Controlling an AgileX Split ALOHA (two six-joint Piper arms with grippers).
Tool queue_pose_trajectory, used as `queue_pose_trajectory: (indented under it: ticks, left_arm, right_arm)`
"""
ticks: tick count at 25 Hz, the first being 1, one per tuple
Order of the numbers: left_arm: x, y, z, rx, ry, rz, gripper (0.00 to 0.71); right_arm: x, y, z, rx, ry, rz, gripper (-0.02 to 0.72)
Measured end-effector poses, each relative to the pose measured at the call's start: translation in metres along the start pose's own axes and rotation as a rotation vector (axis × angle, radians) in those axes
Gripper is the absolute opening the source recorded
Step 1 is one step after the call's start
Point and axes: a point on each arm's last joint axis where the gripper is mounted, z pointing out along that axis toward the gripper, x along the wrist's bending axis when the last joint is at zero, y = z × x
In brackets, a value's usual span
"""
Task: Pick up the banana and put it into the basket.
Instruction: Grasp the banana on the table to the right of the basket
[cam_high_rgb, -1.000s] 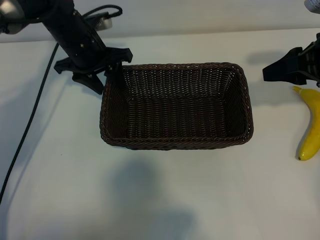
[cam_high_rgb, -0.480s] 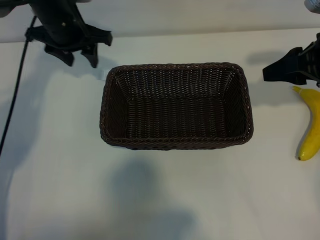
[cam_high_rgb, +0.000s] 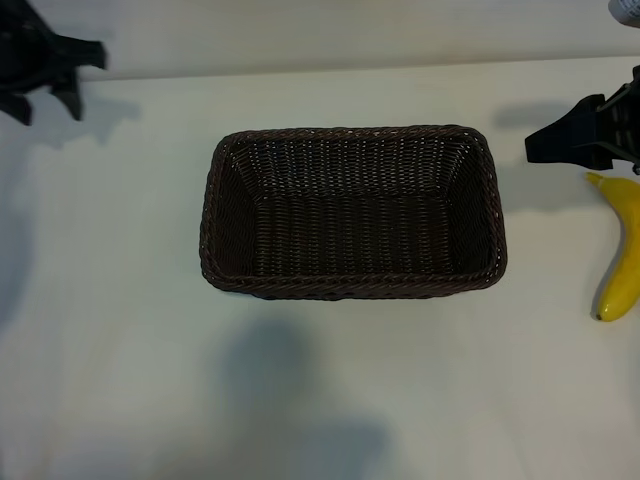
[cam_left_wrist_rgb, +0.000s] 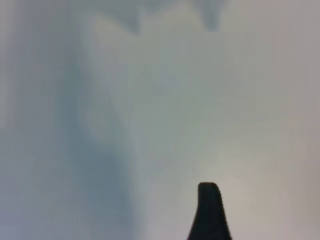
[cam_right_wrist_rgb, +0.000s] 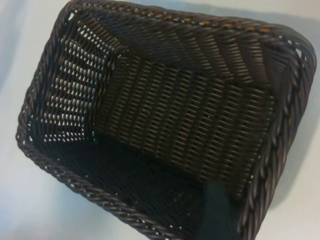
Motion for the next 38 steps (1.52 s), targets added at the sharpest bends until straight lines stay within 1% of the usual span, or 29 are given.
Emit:
queue_pose_trajectory:
  ticks: [3, 6, 9, 14, 16, 18, 21, 23, 27, 29, 33, 35, 37, 38]
  left_arm:
    - [0.003, -0.003, -0.019, -0.043, 0.004, -0.004, 0.56]
    - [-0.001, -0.007, -0.038, -0.086, -0.001, 0.012, 0.56]
    - [-0.013, -0.014, -0.06, -0.137, -0.011, 0.044, 0.56]
    - [-0.043, -0.033, -0.101, -0.231, -0.032, 0.133, 0.56]
    - [-0.049, -0.039, -0.114, -0.262, -0.029, 0.158, 0.56]
    - [-0.051, -0.044, -0.124, -0.287, -0.032, 0.165, 0.56]
    - [-0.046, -0.056, -0.135, -0.307, -0.018, 0.166, 0.56]
    - [-0.041, -0.068, -0.132, -0.28, 0.01, 0.171, 0.56]
    - [-0.032, -0.1, -0.121, -0.207, 0.035, 0.179, 0.56]
    - [-0.028, -0.119, -0.112, -0.161, 0.045, 0.179, 0.56]
    - [-0.017, -0.166, -0.102, -0.1, 0.054, 0.159, 0.56]
    - [-0.011, -0.192, -0.099, -0.082, 0.058, 0.152, 0.56]
    - [-0.004, -0.221, -0.089, -0.054, 0.062, 0.151, 0.56]
    - [-0.001, -0.234, -0.087, -0.056, 0.061, 0.152, 0.56]
  right_arm:
    - [0.0, 0.0, 0.0, 0.0, 0.0, 0.0, 0.502]
    - [0.0, 0.0, 0.0, 0.0, 0.0, 0.0, 0.502]
    - [0.0, 0.0, 0.0, 0.0, 0.0, 0.0, 0.502]
    - [0.0, 0.0, 0.0, 0.0, 0.0, 0.0, 0.502]
    - [0.0, 0.0, 0.0, 0.0, 0.0, 0.0, 0.502]
    - [0.0, 0.0, 0.0, 0.0, 0.0, 0.0, 0.502]
    - [0.0, 0.0, 0.0, 0.0, 0.0, 0.0, 0.502]
    - [0.0, 0.0, 0.0, 0.0, 0.0, 0.0, 0.502]
    - [0.0, 0.0, 0.0, 0.0, 0.0, 0.0, 0.502]
    - [0.0, 0.0, 0.0, 0.0, 0.0, 0.0, 0.502]
    - [0.0, 0.0, 0.0, 0.001, 0.001, 0.0, 0.502]
    - [0.0, 0.0, 0.0, 0.001, 0.001, 0.0, 0.502]
    - [0.0, 0.0, 0.0, 0.002, 0.002, 0.0, 0.502]
    - [0.0, 0.0, 0.0, 0.002, 0.002, 0.0, 0.502]
